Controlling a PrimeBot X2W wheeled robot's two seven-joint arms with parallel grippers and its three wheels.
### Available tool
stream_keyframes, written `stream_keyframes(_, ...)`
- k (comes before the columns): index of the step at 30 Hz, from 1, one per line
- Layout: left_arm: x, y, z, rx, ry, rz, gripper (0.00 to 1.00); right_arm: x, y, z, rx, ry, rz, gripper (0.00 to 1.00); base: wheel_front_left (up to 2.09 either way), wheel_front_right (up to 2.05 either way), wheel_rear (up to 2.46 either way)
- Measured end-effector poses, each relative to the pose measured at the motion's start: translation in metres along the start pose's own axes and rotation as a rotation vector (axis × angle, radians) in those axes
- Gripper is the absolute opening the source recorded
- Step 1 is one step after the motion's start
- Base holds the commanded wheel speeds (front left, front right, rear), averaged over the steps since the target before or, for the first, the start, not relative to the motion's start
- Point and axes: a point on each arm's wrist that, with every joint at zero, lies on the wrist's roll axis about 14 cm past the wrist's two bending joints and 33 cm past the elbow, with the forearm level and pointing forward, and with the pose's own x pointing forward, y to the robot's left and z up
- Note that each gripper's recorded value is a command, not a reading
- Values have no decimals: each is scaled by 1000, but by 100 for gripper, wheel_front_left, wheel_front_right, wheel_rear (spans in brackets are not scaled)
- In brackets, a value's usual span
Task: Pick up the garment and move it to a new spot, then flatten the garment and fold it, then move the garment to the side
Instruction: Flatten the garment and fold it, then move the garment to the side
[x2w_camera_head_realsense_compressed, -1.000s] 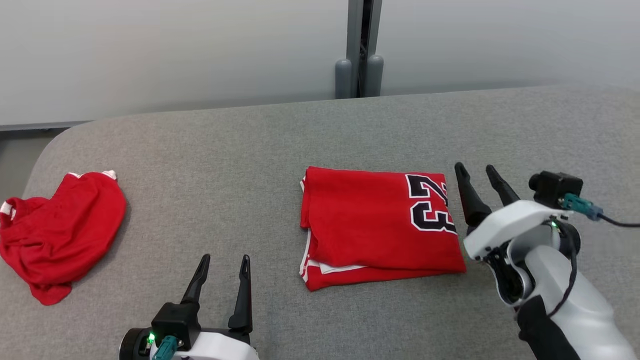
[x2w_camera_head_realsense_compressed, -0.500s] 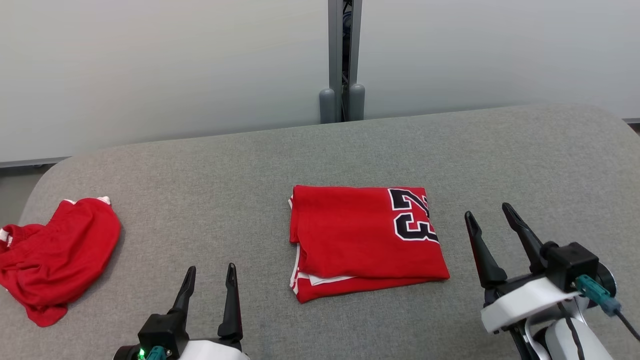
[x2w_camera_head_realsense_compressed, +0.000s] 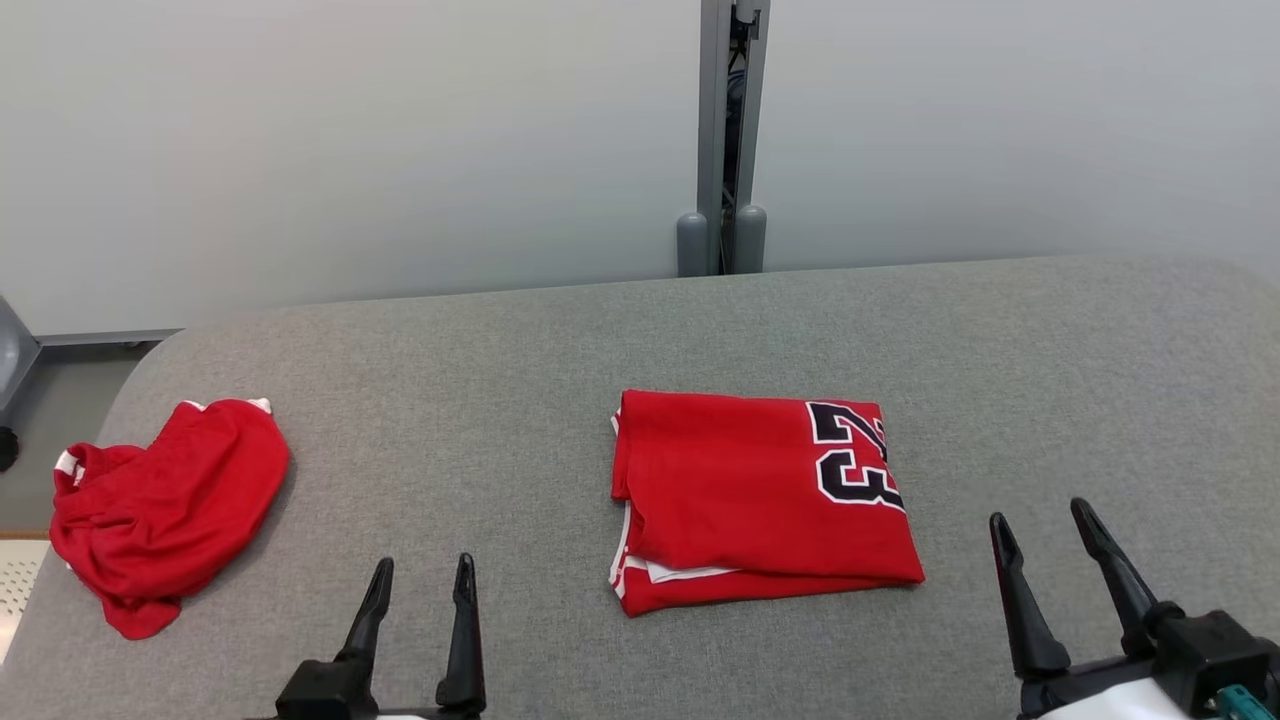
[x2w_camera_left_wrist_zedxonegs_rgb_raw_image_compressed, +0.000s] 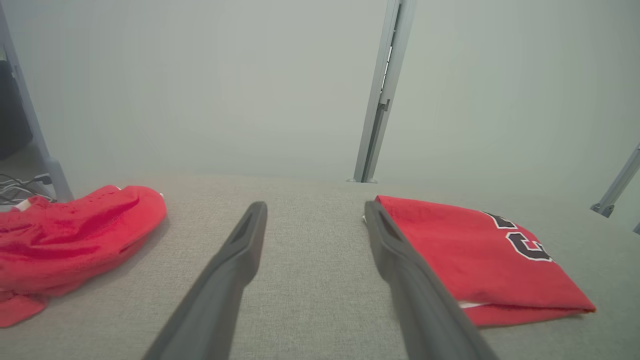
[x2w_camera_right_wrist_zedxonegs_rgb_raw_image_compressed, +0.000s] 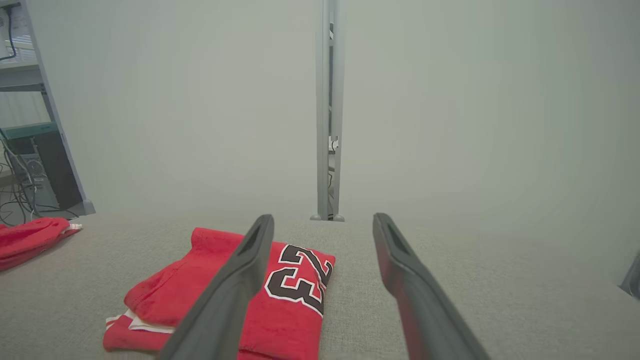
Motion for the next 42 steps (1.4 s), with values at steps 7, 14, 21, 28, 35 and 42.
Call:
stream_keyframes(7, -11, 5, -1, 25, 0, 10, 100, -6, 13, -6, 22, 17, 24, 100, 0, 0, 0)
stream_keyframes(14, -13, 7, 1, 27, -8, 13, 100, -4, 21, -6, 29, 16, 44, 100, 0, 0, 0)
stream_keyframes(21, -15, 7, 2, 26, -12, 14, 100, -3, 23, -8, 25, 21, 53, 100, 0, 0, 0)
stream_keyframes(28, -14, 7, 1, 40, -10, 9, 100, 5, 31, -35, 98, 104, 69, 100, 0, 0, 0)
stream_keyframes(35, -10, 8, 5, 35, -21, 12, 100, 27, 36, -78, 360, 249, 48, 100, 0, 0, 0)
stream_keyframes(42, -12, 17, -3, 34, 8, 43, 100, 60, 17, -99, 491, 363, -6, 100, 0, 0, 0)
